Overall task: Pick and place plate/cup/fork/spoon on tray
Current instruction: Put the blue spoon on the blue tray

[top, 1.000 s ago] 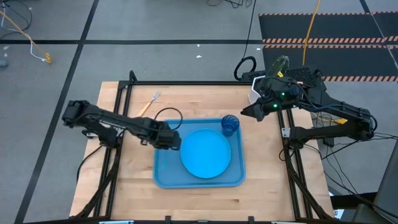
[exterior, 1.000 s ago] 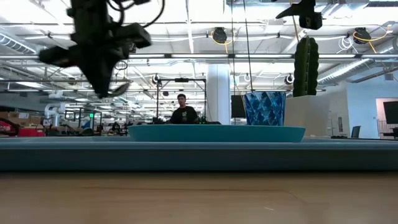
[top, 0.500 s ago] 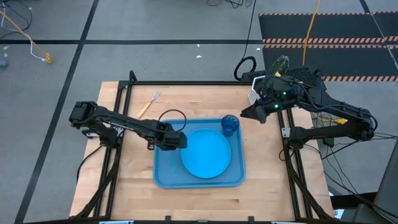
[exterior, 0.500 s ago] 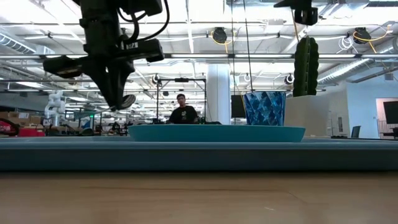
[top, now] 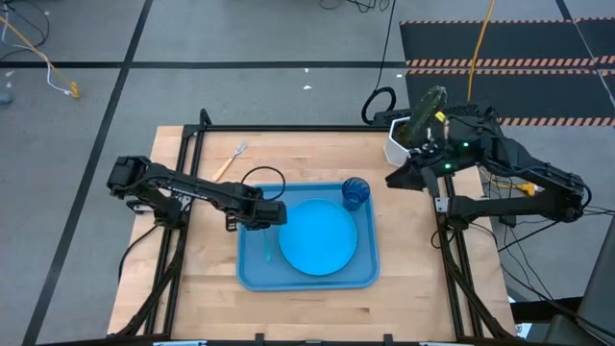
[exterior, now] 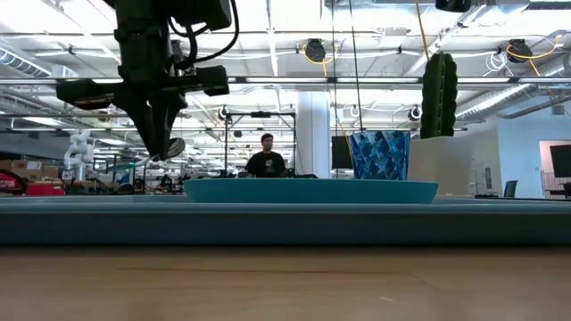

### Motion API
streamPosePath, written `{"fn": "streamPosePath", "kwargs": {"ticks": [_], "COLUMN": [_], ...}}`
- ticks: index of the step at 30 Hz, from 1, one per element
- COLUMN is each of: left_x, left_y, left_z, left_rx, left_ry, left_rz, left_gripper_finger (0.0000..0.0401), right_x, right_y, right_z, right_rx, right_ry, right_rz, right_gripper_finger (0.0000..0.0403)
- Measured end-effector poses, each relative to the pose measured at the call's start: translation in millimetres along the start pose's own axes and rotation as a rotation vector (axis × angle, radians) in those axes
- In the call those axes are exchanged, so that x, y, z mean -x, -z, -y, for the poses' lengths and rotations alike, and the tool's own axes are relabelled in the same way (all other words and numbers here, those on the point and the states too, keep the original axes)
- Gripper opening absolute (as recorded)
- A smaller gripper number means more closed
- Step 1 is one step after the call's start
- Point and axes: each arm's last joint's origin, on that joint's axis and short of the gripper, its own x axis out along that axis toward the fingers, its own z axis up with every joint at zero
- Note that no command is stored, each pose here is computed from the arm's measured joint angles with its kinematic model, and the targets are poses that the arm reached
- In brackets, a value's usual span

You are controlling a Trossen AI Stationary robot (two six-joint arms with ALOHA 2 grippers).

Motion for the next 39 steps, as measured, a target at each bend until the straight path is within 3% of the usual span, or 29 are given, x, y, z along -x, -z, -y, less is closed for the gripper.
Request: {"fn": "streamPosePath", "kwargs": {"ticks": [4,8,11,39], "left_x": [-3.2,-18.4,-28.8,-45.0], "left_y": [0.6,5.1,8.9,-26.0], "left_z": [0.4,2.8,10.2,18.2], "left_rx": [0.006,-0.001,-0.023,-0.052], "left_ry": [-0.015,-0.08,-0.054,-0.074], "left_rz": [-0.01,-0.117,-0.173,-0.173], "left_gripper_finger": [0.0011,0.0013,0.0008,0.0023], "right_x": [8.0,9.1,8.7,4.9], "right_y": [2.5,2.7,1.9,0.8], "right_z": [-3.3,-3.4,-2.5,-0.5], "right_rx": [0.014,0.018,0.018,-0.001], "right_ry": [-0.011,-0.001,0.025,0.039], "right_rz": [0.025,0.037,0.056,0.047], "right_gripper_finger": [0.0167,0.0167,0.0167,0.0167]}}
